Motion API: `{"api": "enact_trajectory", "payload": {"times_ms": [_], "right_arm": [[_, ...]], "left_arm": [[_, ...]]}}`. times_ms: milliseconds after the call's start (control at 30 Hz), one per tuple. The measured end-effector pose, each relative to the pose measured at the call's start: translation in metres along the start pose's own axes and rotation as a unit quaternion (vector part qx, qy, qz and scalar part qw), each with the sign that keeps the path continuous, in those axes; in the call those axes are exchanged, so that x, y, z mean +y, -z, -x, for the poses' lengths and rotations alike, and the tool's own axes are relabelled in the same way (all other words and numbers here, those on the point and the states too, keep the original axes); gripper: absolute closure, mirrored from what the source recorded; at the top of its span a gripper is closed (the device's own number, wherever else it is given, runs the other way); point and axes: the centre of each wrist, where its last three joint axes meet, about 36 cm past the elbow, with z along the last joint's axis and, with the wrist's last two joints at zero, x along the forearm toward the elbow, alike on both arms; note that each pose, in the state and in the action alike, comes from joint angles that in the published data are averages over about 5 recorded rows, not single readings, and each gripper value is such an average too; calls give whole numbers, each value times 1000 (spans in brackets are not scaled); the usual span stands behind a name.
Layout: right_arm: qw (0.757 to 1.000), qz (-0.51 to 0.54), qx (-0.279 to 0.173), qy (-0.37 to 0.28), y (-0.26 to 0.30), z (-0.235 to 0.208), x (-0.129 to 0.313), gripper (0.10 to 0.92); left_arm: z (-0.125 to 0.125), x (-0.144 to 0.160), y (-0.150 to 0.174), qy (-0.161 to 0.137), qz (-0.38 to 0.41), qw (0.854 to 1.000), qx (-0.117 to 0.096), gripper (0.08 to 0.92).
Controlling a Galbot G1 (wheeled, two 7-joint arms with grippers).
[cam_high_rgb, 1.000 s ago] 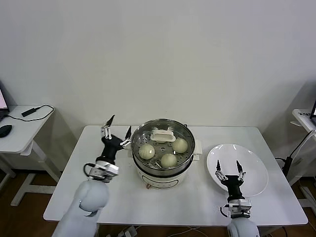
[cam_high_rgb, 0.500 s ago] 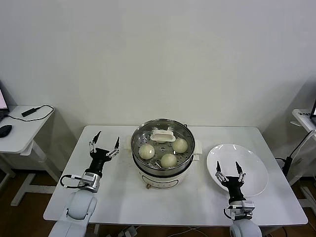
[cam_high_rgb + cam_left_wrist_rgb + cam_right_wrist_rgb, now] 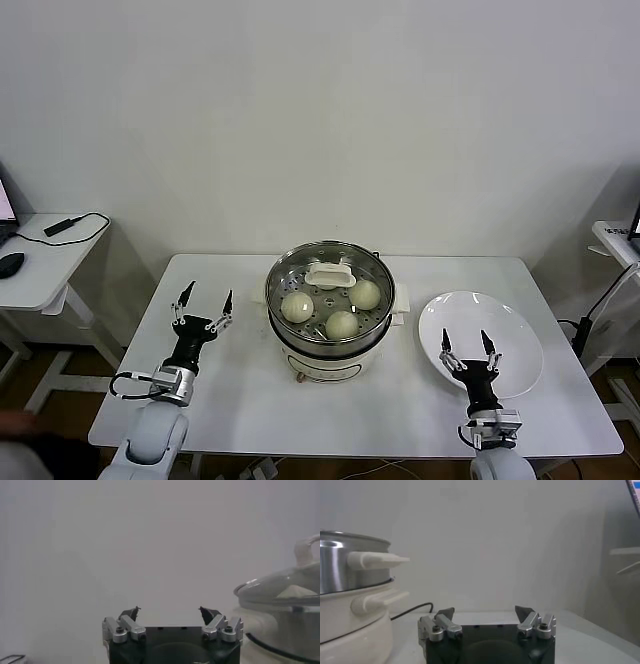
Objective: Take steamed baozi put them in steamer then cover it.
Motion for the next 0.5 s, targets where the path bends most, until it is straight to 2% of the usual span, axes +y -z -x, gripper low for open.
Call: {"api": "enact_trajectory", "payload": {"times_ms": [500], "right_arm": [[1000, 2, 1, 3, 3, -4, -1, 200]], "left_arm": [[-13, -1, -10, -8, -7, 1000, 9, 177]]}}
